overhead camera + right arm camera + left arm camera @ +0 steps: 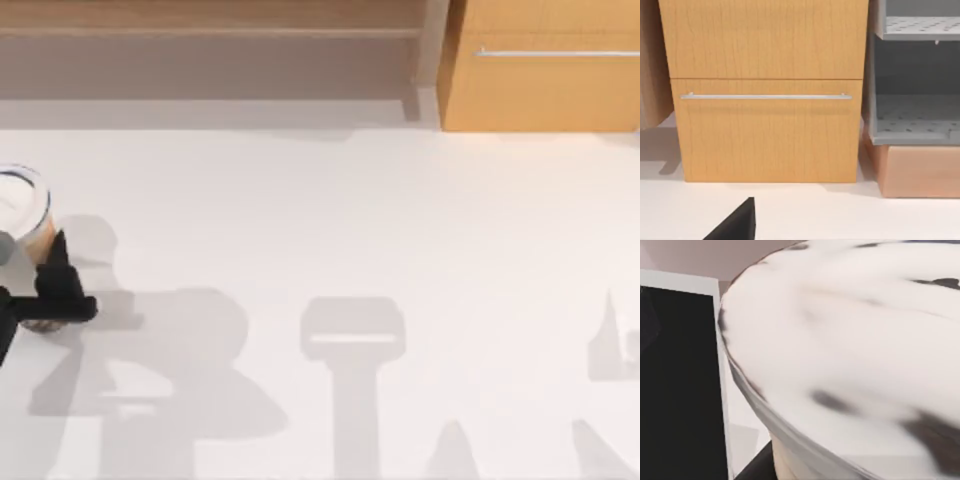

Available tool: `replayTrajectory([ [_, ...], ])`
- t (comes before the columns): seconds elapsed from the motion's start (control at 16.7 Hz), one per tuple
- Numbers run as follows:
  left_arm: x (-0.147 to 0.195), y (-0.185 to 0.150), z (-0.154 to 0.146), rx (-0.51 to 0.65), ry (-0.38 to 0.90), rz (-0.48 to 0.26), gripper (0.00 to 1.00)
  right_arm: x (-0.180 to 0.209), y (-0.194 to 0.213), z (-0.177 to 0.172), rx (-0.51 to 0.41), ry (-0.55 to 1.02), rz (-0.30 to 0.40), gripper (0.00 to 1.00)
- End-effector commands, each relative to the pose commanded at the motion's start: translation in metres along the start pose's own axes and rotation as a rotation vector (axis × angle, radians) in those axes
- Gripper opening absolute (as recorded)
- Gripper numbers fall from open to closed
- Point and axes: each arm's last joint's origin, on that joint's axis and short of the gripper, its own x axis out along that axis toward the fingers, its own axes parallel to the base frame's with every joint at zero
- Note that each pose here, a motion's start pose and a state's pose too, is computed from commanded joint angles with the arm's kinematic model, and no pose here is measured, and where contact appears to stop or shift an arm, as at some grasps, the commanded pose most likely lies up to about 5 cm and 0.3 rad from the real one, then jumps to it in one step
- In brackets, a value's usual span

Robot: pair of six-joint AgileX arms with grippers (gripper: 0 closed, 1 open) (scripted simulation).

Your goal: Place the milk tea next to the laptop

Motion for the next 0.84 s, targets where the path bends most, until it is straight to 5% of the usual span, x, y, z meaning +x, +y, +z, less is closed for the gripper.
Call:
replayTrajectory([
  [0.48,0.0000,0.0000,0.0000,0.000,0.000,0.000,0.98,0.0000,0.0000,0.0000,0.000,0.000,0.000,1.00],
  [0.84,0.0000,0.0000,0.0000,0.000,0.000,0.000,1.00,0.0000,0.0000,0.0000,0.000,0.000,0.000,1.00],
])
